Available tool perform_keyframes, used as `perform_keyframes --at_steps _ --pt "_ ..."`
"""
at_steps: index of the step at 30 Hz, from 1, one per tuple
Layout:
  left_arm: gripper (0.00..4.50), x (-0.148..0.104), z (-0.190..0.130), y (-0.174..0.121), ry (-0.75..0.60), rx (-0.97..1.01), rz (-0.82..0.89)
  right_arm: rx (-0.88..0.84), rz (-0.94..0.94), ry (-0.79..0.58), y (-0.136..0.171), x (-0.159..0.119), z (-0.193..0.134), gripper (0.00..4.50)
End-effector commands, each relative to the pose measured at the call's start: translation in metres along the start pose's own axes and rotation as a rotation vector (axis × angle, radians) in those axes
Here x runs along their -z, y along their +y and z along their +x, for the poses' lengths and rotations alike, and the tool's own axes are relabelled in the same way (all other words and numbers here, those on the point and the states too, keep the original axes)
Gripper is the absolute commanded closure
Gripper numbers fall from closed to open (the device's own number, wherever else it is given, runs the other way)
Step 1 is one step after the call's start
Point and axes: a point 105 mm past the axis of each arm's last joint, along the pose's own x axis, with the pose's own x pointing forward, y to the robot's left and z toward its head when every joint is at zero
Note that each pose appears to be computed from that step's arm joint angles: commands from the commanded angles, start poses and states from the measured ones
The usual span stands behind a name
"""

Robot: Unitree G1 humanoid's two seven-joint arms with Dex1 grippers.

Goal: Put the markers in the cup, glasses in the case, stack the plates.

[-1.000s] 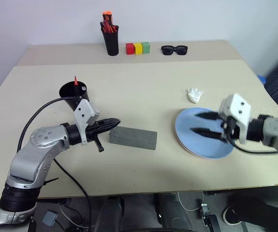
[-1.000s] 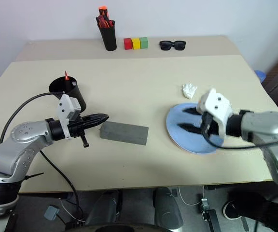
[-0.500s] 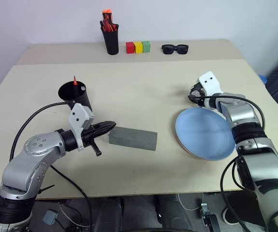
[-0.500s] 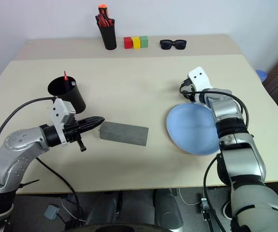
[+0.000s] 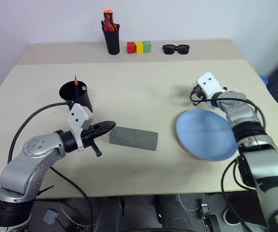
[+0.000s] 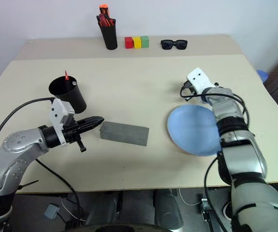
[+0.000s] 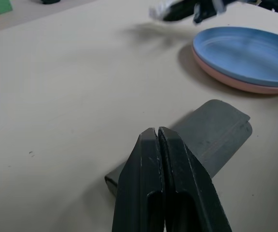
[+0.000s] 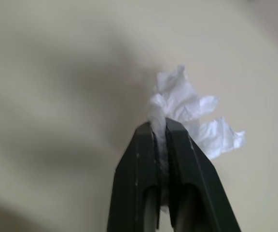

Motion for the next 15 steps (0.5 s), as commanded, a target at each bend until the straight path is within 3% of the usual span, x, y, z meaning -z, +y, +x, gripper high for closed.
perform_keyframes --at_steps 1,4,7,10,15 --pt "4.5 -0.007 -0.004 -0.002 -0.013 0.015 0.033 -0.04 -0.025 -0.16 -0.012 -0.037 -0.046 4.47" --pt "4.5 -0.004 -0.005 -0.001 -0.003 0.018 0.029 -0.171 -0.052 -0.159 0.005 -0.032 -0.092 4.47" --pt "4.5 -0.002 -0.005 0.004 -0.001 0.022 0.023 -0.306 -0.03 -0.021 0.031 0.0 -0.128 4.47" --pt "4.5 -0.002 -0.002 0.004 -0.003 0.029 0.02 -0.348 0.014 0.048 0.044 0.017 -0.135 3.58" --pt "4.5 0.0 -0.014 0.015 -0.01 -0.054 -0.004 -0.273 0.021 0.013 0.032 0.017 -0.134 1.11"
